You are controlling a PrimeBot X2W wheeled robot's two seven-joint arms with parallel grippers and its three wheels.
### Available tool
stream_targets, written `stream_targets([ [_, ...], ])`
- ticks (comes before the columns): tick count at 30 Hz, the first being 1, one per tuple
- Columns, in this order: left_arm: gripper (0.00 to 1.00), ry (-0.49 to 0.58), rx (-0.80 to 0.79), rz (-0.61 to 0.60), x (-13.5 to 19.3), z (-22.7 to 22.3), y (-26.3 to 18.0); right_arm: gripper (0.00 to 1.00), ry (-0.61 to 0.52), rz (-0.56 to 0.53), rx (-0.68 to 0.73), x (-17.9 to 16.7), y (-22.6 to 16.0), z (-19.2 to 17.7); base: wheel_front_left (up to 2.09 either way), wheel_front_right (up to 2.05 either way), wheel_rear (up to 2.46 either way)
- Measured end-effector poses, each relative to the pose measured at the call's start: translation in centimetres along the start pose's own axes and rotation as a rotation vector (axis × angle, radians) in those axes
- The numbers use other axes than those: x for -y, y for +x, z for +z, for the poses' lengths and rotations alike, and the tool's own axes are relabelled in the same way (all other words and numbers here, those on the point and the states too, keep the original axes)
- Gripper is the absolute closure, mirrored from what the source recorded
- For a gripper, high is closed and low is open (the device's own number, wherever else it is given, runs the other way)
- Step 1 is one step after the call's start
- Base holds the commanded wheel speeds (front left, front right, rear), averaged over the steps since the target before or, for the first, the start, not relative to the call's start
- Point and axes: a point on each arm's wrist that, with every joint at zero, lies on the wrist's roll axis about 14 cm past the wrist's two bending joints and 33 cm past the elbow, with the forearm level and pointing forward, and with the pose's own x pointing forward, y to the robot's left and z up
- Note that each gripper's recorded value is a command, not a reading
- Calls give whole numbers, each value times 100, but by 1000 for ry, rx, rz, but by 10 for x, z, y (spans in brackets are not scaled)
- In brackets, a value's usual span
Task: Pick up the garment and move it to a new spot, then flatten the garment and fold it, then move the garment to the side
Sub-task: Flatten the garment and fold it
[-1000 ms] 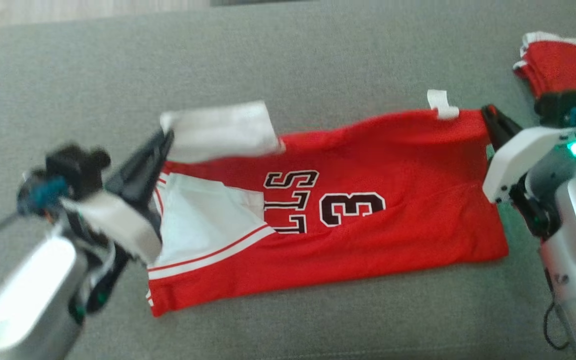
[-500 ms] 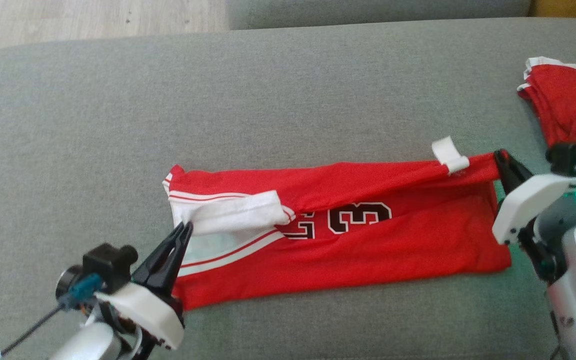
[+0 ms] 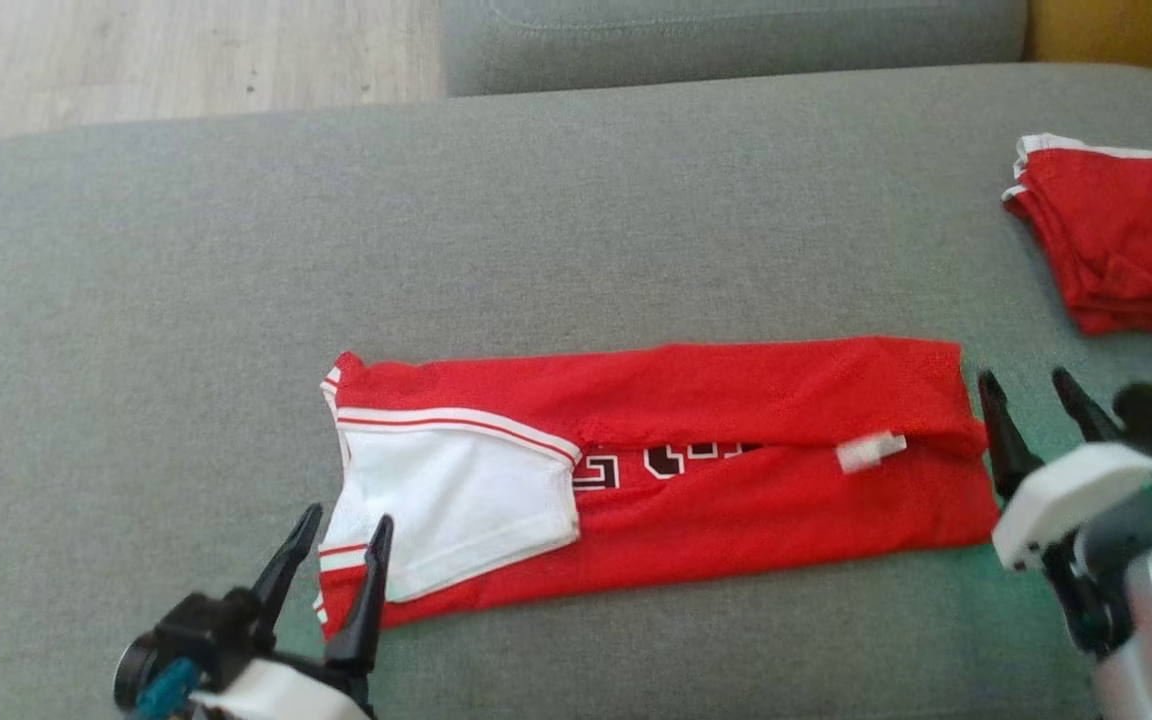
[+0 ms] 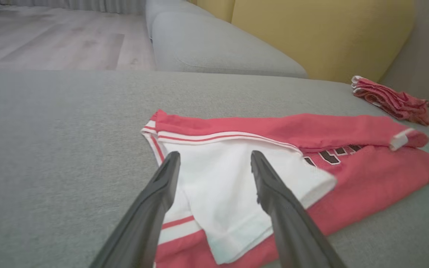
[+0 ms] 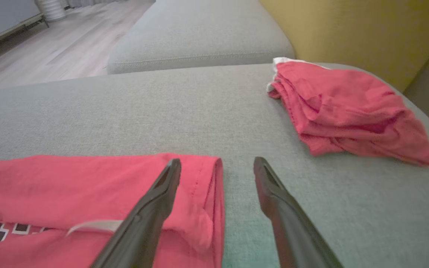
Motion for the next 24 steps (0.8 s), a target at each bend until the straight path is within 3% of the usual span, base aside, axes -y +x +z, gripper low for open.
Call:
stream_targets([
  [9, 0, 18, 67, 197, -31, 8, -28, 0, 64, -53, 7, 7, -18, -11, 0, 0, 0],
  [24, 0, -33, 153, 355, -50, 23, -54, 0, 92, -61, -148, -10, 15, -40, 0, 0, 0],
])
